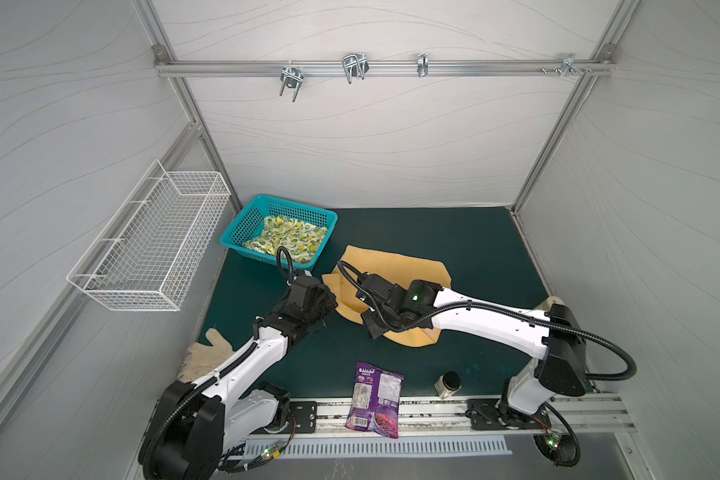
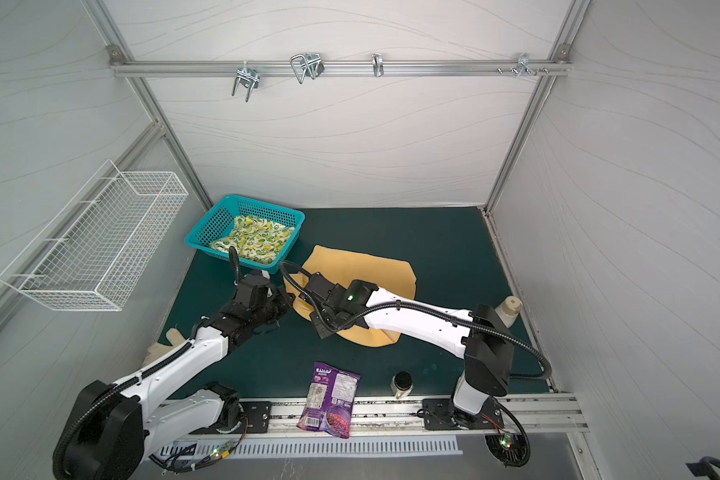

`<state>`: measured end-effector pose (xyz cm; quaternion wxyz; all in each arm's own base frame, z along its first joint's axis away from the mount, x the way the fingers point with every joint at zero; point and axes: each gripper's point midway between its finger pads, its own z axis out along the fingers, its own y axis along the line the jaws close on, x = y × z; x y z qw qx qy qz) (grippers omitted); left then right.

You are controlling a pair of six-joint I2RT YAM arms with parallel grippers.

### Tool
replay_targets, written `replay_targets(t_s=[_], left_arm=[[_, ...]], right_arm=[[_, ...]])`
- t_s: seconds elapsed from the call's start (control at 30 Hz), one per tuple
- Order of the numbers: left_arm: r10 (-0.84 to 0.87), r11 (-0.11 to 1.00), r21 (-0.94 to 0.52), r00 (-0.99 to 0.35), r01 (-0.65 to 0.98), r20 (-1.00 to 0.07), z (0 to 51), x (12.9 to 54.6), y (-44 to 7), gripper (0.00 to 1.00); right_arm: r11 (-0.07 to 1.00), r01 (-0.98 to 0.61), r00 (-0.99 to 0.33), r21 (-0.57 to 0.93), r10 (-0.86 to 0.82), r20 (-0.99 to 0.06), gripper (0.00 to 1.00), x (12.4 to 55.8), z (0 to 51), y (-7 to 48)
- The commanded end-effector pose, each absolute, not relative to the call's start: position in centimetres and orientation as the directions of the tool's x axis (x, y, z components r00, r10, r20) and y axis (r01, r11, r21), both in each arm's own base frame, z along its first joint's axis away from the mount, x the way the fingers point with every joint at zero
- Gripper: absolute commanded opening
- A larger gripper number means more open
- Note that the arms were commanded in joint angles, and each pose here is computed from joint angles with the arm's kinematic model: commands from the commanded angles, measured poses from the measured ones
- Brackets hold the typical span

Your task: Fold and stack the skirts

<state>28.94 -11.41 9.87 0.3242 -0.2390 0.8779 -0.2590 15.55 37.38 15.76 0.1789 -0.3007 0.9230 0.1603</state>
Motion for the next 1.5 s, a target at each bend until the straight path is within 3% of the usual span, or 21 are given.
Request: replay_targets(t_s=[0.0, 0.07, 0.17, 0.3, 0.47, 0.57, 0.6, 0.83, 1.2, 1.47], left_arm=[[-0.652, 0.756, -0.512, -0.544, -0.408, -0.529, 8.1, 28.6, -6.3, 0.0], [-0.655, 0.754, -0.502, -0.541, -0.425, -0.527, 7.2, 27.9, -5.8, 0.0], [-0.669, 0.743, -0.488, -0.535, -0.458, -0.516, 6.0, 26.7, -5.1, 0.0], [-0.697, 0.717, -0.5, -0.501, -0.486, -0.512, 4.7, 25.3, -4.3, 0.0], [-0.703, 0.711, -0.487, -0.481, -0.508, -0.524, 3.5, 23.9, -3.2, 0.0], [-0.703, 0.71, -0.484, -0.478, -0.511, -0.526, 3.2, 23.3, -3.0, 0.14], [-0.705, 0.708, -0.485, -0.472, -0.514, -0.529, 3.2, 23.2, -2.8, 0.24], [-0.692, 0.722, -0.515, -0.457, -0.463, -0.559, 6.1, 23.4, -2.9, 0.97], [-0.64, 0.745, -0.588, -0.586, -0.315, -0.497, 12.4, 27.3, -7.9, 0.99], [-0.584, 0.759, -0.565, -0.721, -0.323, -0.373, 8.5, 30.3, -11.4, 0.99]], right_arm=[[0.777, -0.596, -0.788, 0.203, -0.517, -0.334, 0.0, 12.2, 15.8, 35.7], [0.769, -0.6, -0.789, 0.221, -0.52, -0.328, 0.02, 11.4, 15.6, 36.3], [0.756, -0.607, -0.782, 0.244, -0.516, -0.349, 0.16, 10.7, 16.2, 36.7], [0.76, -0.601, -0.772, 0.249, -0.471, -0.427, 0.49, 11.5, 18.6, 35.9], [0.794, -0.547, -0.802, 0.265, -0.406, -0.439, 0.78, 14.9, 19.2, 33.6], [0.83, -0.49, -0.833, 0.264, -0.357, -0.423, 0.91, 18.7, 18.2, 31.5], [0.847, -0.47, -0.842, 0.249, -0.345, -0.416, 0.96, 20.1, 17.7, 30.5], [0.904, -0.35, -0.898, 0.247, -0.248, -0.364, 0.99, 30.0, 13.9, 25.6], [0.948, -0.253, -0.928, 0.192, -0.182, -0.325, 0.99, 39.2, 9.1, 22.5], [0.956, -0.232, -0.95, 0.182, -0.182, -0.254, 0.98, 40.7, 4.9, 22.0]])
